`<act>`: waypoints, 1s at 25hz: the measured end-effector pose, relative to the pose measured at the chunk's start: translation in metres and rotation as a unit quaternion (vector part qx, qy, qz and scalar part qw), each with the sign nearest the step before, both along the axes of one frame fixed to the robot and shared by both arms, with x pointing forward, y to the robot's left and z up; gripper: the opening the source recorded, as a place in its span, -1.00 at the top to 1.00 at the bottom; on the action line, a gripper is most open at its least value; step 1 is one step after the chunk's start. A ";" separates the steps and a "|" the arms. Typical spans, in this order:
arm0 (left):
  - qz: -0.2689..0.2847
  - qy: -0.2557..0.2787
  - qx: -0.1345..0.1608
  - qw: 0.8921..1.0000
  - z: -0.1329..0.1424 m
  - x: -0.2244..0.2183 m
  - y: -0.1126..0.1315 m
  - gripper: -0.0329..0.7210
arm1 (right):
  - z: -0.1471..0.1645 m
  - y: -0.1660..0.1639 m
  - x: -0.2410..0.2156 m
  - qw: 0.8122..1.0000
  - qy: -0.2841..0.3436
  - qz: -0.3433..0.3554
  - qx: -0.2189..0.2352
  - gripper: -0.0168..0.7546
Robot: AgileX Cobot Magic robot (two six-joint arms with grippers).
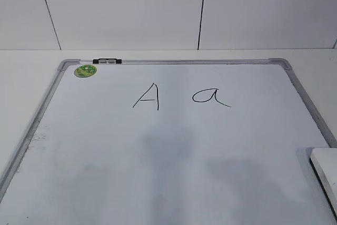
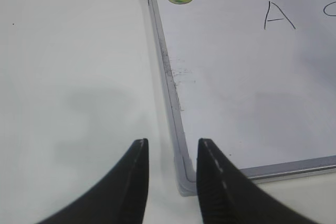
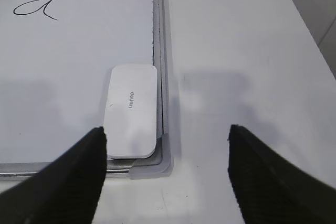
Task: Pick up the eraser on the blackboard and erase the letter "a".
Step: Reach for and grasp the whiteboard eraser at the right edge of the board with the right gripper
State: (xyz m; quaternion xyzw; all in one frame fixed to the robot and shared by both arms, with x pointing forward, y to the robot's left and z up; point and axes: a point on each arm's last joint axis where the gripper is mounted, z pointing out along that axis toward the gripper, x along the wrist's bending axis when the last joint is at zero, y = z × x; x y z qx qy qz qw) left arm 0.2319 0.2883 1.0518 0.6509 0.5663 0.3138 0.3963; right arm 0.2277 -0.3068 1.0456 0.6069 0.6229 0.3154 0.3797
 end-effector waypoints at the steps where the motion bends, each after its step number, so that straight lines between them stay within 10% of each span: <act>1: 0.000 0.000 0.000 1.000 0.000 0.000 0.000 0.29 | 0.000 0.000 0.000 1.000 0.000 0.000 0.000 -0.53; 25: 0.000 0.000 0.000 1.000 0.000 0.000 0.000 0.29 | 0.000 0.000 0.000 1.000 0.000 0.000 0.000 -0.53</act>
